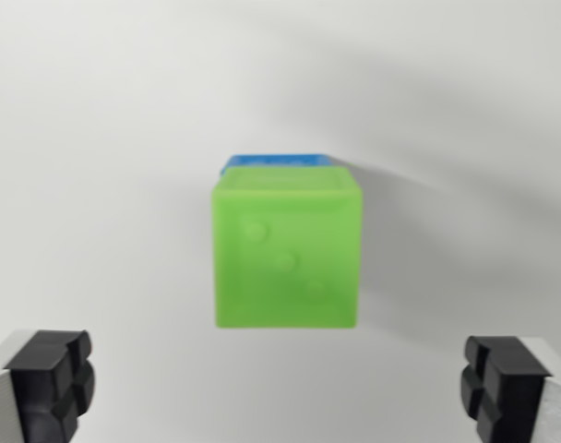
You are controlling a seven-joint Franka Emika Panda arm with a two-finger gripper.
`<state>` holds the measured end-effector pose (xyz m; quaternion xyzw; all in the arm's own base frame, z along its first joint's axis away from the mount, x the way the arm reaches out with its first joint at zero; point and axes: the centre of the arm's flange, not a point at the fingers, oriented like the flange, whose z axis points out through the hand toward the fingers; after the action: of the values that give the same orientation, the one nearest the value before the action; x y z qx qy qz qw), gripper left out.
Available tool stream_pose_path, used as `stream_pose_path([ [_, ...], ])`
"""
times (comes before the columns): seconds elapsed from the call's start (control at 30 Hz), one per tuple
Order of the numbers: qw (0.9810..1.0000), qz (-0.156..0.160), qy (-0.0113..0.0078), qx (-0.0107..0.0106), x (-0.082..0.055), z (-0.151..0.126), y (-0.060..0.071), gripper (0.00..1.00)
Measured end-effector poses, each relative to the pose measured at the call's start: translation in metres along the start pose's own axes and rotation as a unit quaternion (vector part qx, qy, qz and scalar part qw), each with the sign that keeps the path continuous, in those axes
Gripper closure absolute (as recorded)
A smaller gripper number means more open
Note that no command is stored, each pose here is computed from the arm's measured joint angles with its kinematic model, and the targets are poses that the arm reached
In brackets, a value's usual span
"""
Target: Stack cube
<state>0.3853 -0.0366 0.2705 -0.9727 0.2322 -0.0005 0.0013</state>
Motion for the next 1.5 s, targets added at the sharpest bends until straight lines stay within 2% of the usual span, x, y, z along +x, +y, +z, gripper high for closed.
stream_pose_path([
  [0.2,1.0000,0.000,0.0006,0.0009,0.000,-0.026,0.000,0.00],
  [0.53,1.0000,0.000,-0.0001,0.0017,0.001,-0.070,0.000,0.00],
  [0.7,1.0000,0.000,0.0004,0.0023,0.001,-0.092,0.000,0.00],
  [0.93,1.0000,0.000,-0.0005,0.0021,0.001,-0.118,0.000,0.00],
  [1.1,1.0000,0.000,0.0003,0.0025,0.001,-0.136,0.000,0.00],
  [1.27,1.0000,0.000,-0.0005,0.0020,0.001,-0.153,0.000,0.00],
  [1.5,1.0000,0.000,-0.0001,0.0019,0.002,-0.174,0.000,0.00],
])
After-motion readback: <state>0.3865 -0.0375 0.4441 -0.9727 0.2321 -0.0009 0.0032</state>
